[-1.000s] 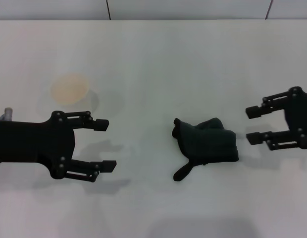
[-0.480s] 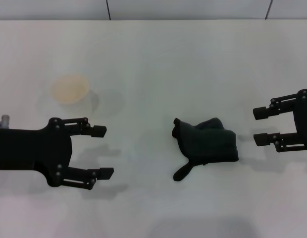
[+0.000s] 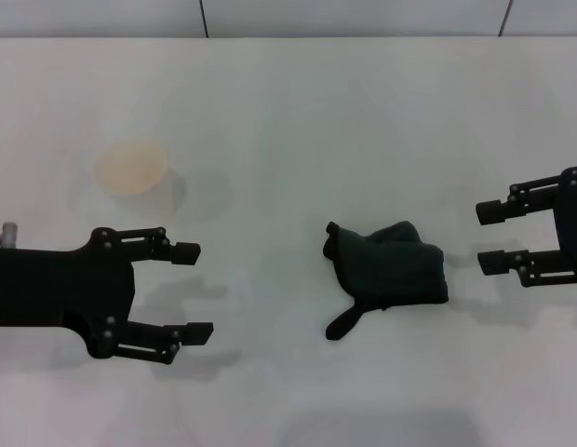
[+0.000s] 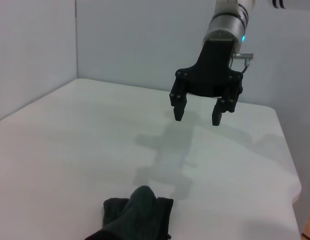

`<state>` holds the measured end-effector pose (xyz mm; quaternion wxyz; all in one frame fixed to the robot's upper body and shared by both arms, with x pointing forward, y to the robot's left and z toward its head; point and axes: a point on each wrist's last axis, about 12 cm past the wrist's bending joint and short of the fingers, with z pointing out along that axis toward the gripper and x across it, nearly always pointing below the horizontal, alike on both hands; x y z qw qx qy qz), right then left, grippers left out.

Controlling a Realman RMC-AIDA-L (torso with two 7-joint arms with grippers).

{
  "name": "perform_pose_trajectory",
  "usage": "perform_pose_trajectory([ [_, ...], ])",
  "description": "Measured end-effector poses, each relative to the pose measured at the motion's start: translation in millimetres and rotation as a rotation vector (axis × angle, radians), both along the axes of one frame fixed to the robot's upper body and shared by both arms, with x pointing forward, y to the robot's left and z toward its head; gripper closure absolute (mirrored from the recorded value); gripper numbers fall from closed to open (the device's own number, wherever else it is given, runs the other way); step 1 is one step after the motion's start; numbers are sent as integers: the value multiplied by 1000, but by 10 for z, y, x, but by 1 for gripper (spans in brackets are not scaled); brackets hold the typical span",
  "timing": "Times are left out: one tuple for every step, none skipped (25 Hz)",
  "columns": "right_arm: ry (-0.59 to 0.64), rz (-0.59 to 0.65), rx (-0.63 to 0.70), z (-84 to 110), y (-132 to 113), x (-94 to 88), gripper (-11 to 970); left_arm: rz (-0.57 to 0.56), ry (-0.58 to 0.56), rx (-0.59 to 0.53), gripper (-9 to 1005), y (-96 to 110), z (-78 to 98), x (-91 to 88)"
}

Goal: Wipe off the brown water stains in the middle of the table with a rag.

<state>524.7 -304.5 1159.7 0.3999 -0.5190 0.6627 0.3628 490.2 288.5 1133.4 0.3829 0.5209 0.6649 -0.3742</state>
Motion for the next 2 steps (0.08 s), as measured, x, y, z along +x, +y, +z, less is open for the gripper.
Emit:
perform_pose_trajectory([
  [-1, -1, 2, 0, -2, -3, 413, 1, 1, 0, 121, 3, -2, -3],
  [-4, -3, 7, 3, -7, -6, 413, 1, 1, 0, 121, 5, -4, -6],
])
